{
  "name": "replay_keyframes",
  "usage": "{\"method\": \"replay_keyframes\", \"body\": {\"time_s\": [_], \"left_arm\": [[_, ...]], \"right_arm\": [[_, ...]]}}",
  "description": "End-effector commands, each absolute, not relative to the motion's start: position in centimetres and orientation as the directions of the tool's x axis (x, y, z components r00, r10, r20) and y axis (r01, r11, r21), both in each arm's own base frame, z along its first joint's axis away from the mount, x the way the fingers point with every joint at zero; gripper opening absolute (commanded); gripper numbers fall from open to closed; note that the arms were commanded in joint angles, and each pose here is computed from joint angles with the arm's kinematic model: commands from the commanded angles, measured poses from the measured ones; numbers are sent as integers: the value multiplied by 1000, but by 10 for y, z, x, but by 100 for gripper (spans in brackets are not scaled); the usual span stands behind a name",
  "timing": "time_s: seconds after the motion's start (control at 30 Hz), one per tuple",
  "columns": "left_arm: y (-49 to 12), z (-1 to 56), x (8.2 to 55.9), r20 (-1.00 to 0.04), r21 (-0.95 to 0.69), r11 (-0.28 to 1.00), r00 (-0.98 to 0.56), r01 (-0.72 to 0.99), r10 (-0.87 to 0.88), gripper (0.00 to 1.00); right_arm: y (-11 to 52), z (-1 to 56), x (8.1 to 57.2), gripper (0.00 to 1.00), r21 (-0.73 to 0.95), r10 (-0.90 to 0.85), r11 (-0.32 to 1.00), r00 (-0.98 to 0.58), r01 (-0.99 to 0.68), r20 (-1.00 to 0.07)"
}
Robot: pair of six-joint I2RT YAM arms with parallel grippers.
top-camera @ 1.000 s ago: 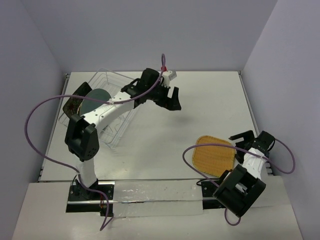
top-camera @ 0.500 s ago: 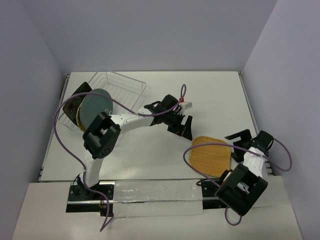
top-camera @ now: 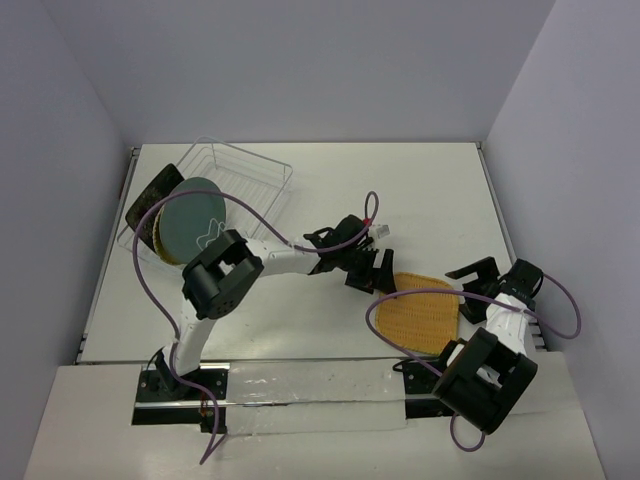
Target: Load the plates into the dish rack
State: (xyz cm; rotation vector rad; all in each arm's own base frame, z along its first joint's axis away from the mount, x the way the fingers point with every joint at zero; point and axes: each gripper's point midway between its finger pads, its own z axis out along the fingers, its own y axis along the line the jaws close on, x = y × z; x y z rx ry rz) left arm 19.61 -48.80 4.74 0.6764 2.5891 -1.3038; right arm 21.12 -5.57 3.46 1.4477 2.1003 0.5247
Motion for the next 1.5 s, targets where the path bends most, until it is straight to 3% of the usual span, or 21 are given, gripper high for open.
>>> {"method": "replay_keyframes", "body": {"time_s": [0.0,0.23,0.4,0.83,1.23,1.47], "left_arm": [[-509,43,194,-378,-722,500,-878,478,294,96],[-512,47,180,-369,-777,424,-882,465,292,94],[-517,55,172,-386,-803,365,-877,472,285,86],[-536,70,165,-396,-834,294,-878,466,270,51],[-558,101,168,-398,-874,194,-885,446,241,50],[-562,114,171,-421,-872,170,-881,458,216,44]], "right_arm": [[-42,21,196,99,548,937,345,-316,762,-152],[-41,20,195,98,549,939,340,-313,763,-145],[-41,19,195,97,545,940,336,-312,768,-140],[-34,21,195,96,570,934,342,-336,747,-121],[-8,22,191,96,633,932,294,-361,716,-24],[4,23,189,94,661,928,256,-371,706,36]]}}
